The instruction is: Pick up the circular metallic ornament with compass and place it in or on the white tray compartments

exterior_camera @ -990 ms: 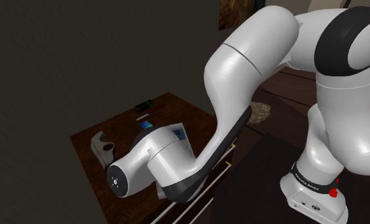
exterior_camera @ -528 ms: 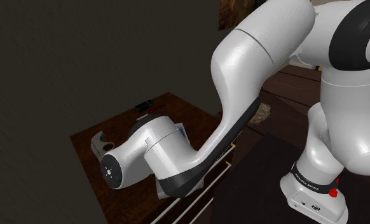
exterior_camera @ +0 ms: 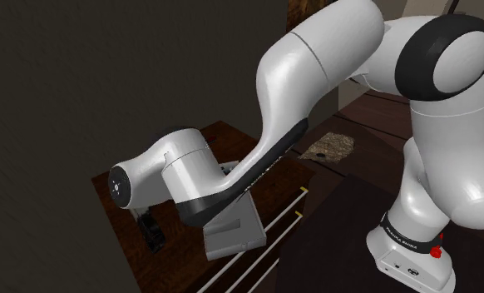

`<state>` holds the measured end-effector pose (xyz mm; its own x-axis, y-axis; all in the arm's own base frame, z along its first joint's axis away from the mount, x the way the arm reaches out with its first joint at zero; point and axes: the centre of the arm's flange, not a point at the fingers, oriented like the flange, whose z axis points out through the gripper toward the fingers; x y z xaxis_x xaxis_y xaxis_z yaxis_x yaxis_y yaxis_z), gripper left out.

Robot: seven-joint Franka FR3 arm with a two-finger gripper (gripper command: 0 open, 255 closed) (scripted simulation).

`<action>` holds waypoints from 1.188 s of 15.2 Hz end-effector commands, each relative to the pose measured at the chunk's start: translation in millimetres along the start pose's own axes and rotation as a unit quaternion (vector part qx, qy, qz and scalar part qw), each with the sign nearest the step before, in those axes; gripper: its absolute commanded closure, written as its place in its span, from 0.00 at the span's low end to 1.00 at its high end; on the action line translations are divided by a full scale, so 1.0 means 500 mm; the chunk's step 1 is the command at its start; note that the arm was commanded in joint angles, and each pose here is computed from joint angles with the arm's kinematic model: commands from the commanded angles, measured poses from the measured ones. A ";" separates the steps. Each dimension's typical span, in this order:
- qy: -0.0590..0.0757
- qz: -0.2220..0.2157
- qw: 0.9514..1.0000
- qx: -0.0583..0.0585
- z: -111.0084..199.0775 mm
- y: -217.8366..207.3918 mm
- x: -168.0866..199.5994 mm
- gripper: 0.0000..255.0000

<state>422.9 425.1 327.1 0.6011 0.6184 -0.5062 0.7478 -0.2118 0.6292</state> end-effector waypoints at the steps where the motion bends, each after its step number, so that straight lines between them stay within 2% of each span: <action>1: 0.000 -0.001 1.000 0.000 0.010 0.003 0.016 1.00; 18: 0.000 -0.001 1.000 0.000 0.109 -0.103 0.101 1.00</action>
<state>430.2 425.2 240.1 0.6005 0.6183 -0.5070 0.7482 -0.2107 0.6292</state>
